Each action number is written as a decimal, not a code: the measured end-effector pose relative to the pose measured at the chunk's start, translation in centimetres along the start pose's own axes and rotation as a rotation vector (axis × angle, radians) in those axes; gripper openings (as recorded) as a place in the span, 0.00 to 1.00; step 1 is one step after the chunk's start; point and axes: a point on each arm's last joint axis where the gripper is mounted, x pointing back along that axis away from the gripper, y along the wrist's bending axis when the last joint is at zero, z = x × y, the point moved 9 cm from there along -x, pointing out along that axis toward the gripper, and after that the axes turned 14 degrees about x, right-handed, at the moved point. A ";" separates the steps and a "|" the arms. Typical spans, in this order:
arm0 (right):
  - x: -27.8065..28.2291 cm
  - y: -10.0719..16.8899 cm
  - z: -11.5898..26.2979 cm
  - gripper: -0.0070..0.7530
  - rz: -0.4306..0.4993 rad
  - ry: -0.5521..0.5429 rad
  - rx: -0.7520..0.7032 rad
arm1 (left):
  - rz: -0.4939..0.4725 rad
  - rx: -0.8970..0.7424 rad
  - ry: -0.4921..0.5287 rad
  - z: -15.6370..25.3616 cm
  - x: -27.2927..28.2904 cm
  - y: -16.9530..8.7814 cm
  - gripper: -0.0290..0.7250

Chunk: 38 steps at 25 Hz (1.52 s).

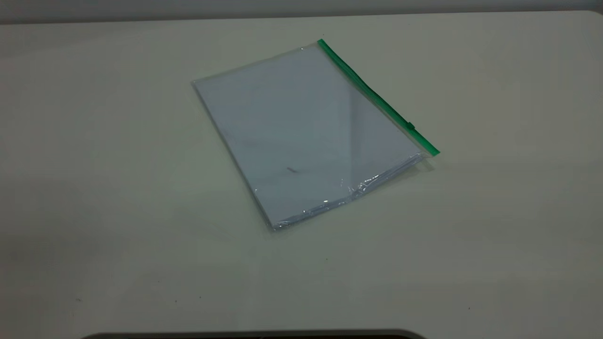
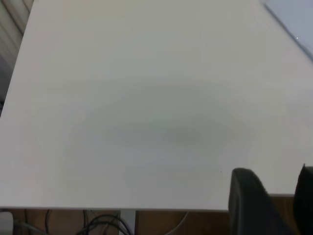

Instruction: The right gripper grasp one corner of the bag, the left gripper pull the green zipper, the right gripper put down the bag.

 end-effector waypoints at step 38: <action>-28.7 7.9 -2.2 0.74 -0.572 0.412 -0.215 | 0.192 -0.010 0.335 -12.0 -14.7 -7.5 0.73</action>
